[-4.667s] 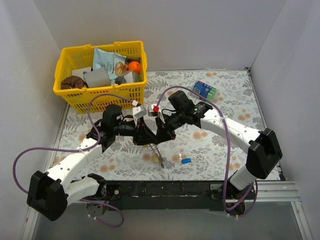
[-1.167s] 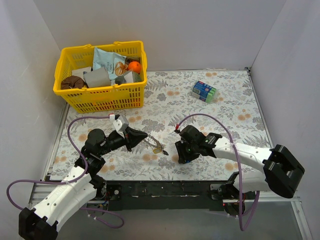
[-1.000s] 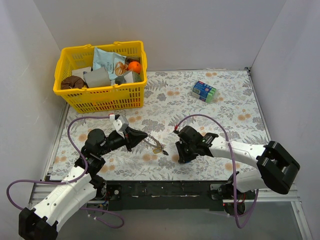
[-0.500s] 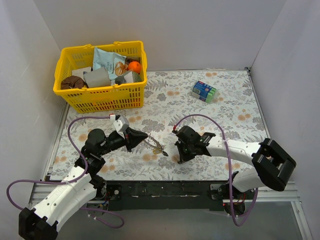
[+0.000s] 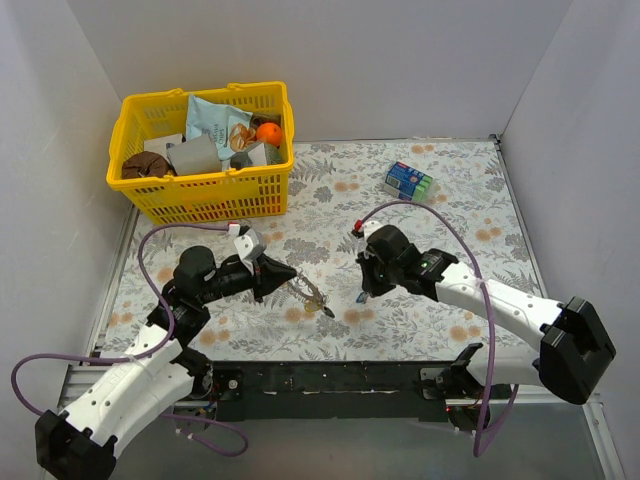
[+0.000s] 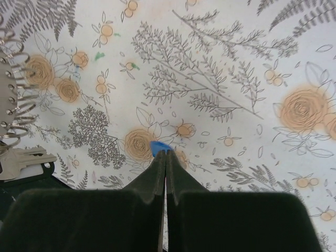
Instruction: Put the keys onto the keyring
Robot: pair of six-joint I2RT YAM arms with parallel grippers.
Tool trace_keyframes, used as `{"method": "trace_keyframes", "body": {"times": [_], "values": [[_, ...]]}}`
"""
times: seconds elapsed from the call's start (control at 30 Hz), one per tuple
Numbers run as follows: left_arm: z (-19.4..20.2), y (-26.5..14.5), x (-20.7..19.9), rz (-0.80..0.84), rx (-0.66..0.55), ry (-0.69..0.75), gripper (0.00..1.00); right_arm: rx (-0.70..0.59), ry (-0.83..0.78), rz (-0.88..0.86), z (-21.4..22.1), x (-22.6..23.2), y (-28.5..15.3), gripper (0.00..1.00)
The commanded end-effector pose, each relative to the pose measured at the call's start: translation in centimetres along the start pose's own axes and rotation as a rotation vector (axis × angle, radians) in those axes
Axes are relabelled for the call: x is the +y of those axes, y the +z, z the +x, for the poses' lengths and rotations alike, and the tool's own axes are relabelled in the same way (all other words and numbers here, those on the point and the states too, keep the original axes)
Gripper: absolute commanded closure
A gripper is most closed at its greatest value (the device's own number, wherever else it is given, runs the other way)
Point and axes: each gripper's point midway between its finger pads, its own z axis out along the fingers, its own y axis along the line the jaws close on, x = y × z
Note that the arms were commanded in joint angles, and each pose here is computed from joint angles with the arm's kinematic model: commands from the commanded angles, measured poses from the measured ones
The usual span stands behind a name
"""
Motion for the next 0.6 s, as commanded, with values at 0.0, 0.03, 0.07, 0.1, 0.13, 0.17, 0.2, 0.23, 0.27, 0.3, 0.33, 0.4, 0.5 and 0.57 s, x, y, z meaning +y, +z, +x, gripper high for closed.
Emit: {"method": "trace_keyframes", "body": {"times": [0.0,0.03,0.07,0.1,0.13,0.17,0.2,0.23,0.27,0.3,0.33,0.4,0.5,0.57], "values": [[-1.1,-0.1,-1.0,0.062,0.028,0.061,1.0,-0.133,-0.064,-0.084,-4.7,0.3,-2.1,0.99],[-0.8,-0.2,-1.3,0.081,0.041,0.059,1.0,-0.157,-0.076,-0.094,-5.4,0.3,-2.6,0.99],[-0.8,-0.2,-1.5,0.09,0.044,0.063,1.0,-0.18,-0.09,-0.133,-6.3,0.6,-3.2,0.99],[-0.7,-0.1,-1.6,0.099,0.05,0.067,1.0,-0.203,-0.125,-0.14,-6.9,0.6,-3.5,0.99],[-0.5,-0.1,-1.6,0.108,0.056,0.072,1.0,-0.238,-0.141,-0.151,-7.7,0.6,-4.2,0.99],[-0.4,-0.1,-1.8,0.125,0.059,0.074,1.0,-0.259,-0.159,-0.2,-8.2,1.1,-4.7,0.99],[-0.3,0.0,-1.9,0.131,0.063,0.075,1.0,-0.294,-0.196,-0.222,-8.8,1.4,-5.5,0.99],[-0.3,0.0,-1.8,0.134,0.067,0.073,1.0,-0.324,-0.213,-0.241,-9.4,1.6,-5.9,0.99],[-0.3,0.1,-2.0,0.148,0.069,0.072,1.0,-0.344,-0.241,-0.301,-9.7,2.3,-6.5,0.99],[-0.5,0.2,-2.1,0.153,0.065,0.076,1.0,-0.372,-0.261,-0.32,-10.2,2.6,-7.1,0.99],[-0.5,0.2,-2.1,0.154,0.068,0.074,1.0,-0.391,-0.274,-0.332,-10.5,2.6,-7.4,0.99],[-0.6,0.4,-2.2,0.169,0.073,0.068,1.0,-0.416,-0.336,-0.413,-10.6,3.9,-8.1,0.99],[-0.6,0.8,-2.0,0.178,0.079,0.058,1.0,-0.45,-0.402,-0.529,-10.8,5.7,-9.1,0.99],[-0.4,1.2,-1.9,0.187,0.091,0.046,1.0,-0.453,-0.437,-0.62,-10.5,7.1,-9.8,0.99]]}}
